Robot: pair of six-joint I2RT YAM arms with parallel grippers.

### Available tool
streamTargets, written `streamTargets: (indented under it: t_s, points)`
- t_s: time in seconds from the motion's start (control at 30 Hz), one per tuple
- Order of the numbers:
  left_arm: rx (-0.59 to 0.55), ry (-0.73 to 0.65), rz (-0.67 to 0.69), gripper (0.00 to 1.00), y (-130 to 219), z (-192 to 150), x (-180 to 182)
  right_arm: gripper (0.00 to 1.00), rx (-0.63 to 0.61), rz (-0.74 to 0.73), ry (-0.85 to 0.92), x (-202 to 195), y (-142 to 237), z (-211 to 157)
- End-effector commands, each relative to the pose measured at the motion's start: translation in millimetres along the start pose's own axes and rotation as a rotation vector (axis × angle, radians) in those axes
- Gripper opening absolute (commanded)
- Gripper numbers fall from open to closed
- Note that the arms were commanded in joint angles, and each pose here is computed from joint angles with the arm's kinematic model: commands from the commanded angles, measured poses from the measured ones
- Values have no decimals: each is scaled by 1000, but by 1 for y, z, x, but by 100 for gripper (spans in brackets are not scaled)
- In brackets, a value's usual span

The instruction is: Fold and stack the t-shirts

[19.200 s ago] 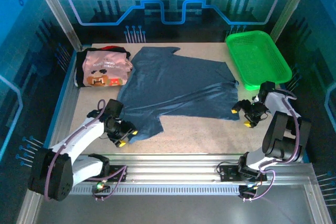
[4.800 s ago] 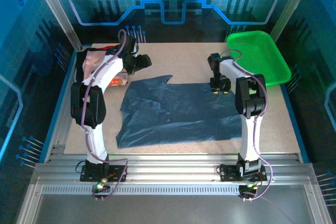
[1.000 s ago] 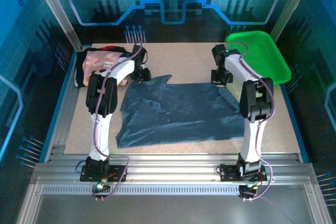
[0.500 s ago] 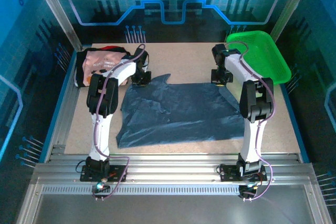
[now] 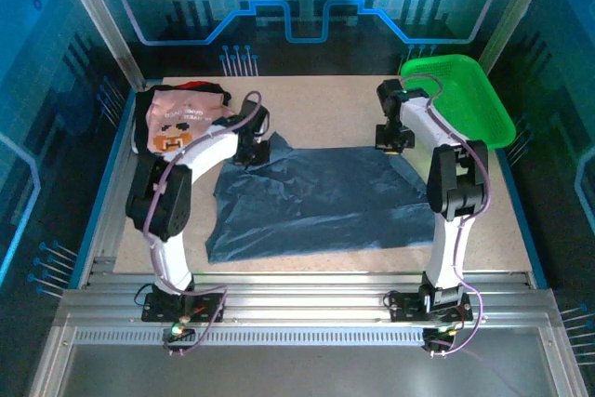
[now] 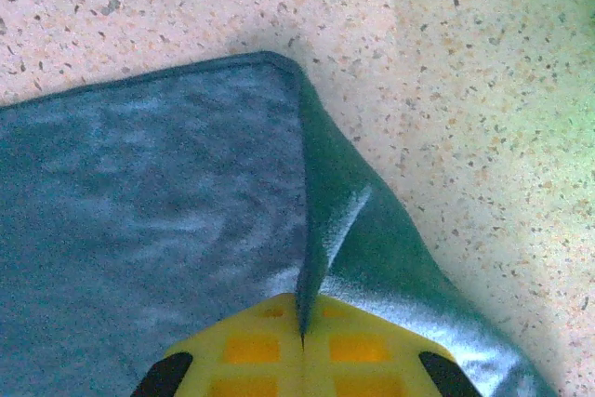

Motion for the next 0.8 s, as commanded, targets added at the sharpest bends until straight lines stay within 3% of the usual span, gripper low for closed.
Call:
streamTargets:
  t_s: [0.0,0.07,0.13,0.17,0.27,0.4,0.57,0.77]
  points:
    - [1,65,41,0,-1,-41,4,0,-12,-3,-33,-7,10,-9]
    - [36,85,61,1,-4,-70,6,0,-6,-4,-34,-7,8,-15]
    - [78,115,49,12,-5,-95,6,0,-1,-4,-35,-8,7,-19]
    - [80,117,38,20,-2,-104,4,0,0,-5,-35,-9,7,-21]
    - [43,136,-44,60,22,-110,-6,0,3,-9,-34,-10,6,-26]
    - [-68,186,-165,80,71,-91,-12,0,0,-11,-36,-12,8,-29]
    - [-84,332,-150,84,94,-66,25,0,-2,-6,-35,-12,9,-31]
    - [11,419,-222,79,72,-58,60,0,4,2,-33,-12,6,-33]
Point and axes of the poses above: each hand's point on the last joint's axis, 136 mm out from that joint toward the fingers, its own y axis back along the fingers, its own x axis along the line the jaws close on, z = x × y, the point moved 5 cm from there along y, back along the fingers, and after that the axes turned 10 degrees about y, right-handed, at the moved point
